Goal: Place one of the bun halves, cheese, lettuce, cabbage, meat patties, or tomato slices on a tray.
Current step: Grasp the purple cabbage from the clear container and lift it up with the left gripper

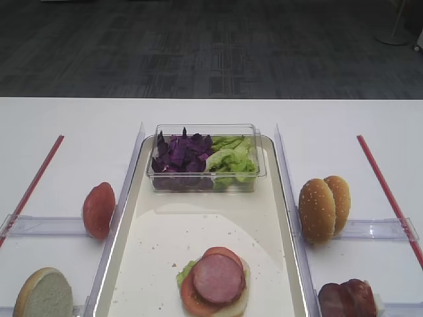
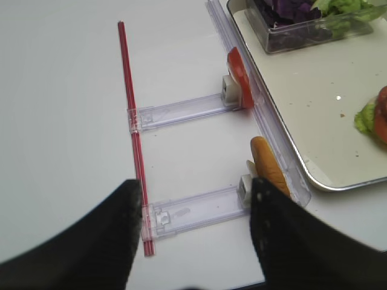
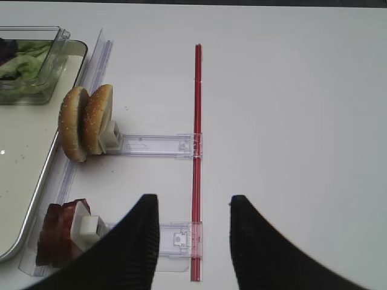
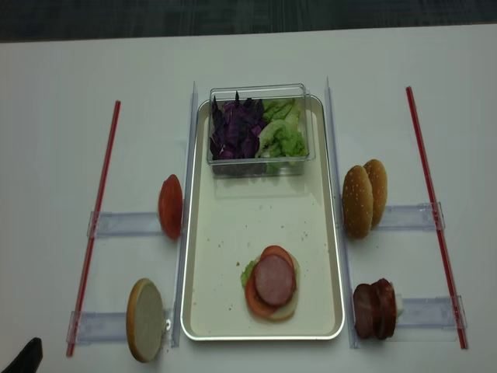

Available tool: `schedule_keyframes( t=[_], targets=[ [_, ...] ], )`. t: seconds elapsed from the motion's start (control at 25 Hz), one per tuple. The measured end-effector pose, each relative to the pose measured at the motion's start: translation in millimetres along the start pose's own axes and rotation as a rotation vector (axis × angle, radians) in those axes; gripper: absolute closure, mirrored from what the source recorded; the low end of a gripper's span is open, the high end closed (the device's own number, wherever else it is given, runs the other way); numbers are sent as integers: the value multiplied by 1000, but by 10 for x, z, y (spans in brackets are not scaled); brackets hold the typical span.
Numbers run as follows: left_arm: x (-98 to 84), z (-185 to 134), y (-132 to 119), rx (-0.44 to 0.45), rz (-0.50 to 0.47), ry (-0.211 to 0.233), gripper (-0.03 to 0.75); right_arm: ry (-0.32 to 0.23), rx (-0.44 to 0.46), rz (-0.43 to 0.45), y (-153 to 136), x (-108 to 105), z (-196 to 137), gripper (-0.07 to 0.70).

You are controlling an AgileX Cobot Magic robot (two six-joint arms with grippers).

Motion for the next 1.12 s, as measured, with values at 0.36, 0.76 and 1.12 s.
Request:
schedule_keyframes(
  t=[0.36, 0.76, 1.12],
  targets=[
    [0, 0, 0, 0, 0, 0, 348, 0, 0, 0, 0, 0, 0, 311],
    [0, 0, 0, 0, 0, 0, 348, 0, 0, 0, 0, 0, 0, 311],
    [40, 64, -175, 141, 54, 58, 348, 0, 0, 0, 0, 0, 0, 311]
  ],
)
Point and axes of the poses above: a point on each arm's last joint axis where the gripper is mounted, y pointing back along that axis away from the gripper, x along the wrist's bending axis when the last joint is at zero, z = x × y, the point moved 7 cm from there along -y, pointing out along that axis toward the gripper, and after that the axes turned 9 degrees about y, right-handed, at the moved point
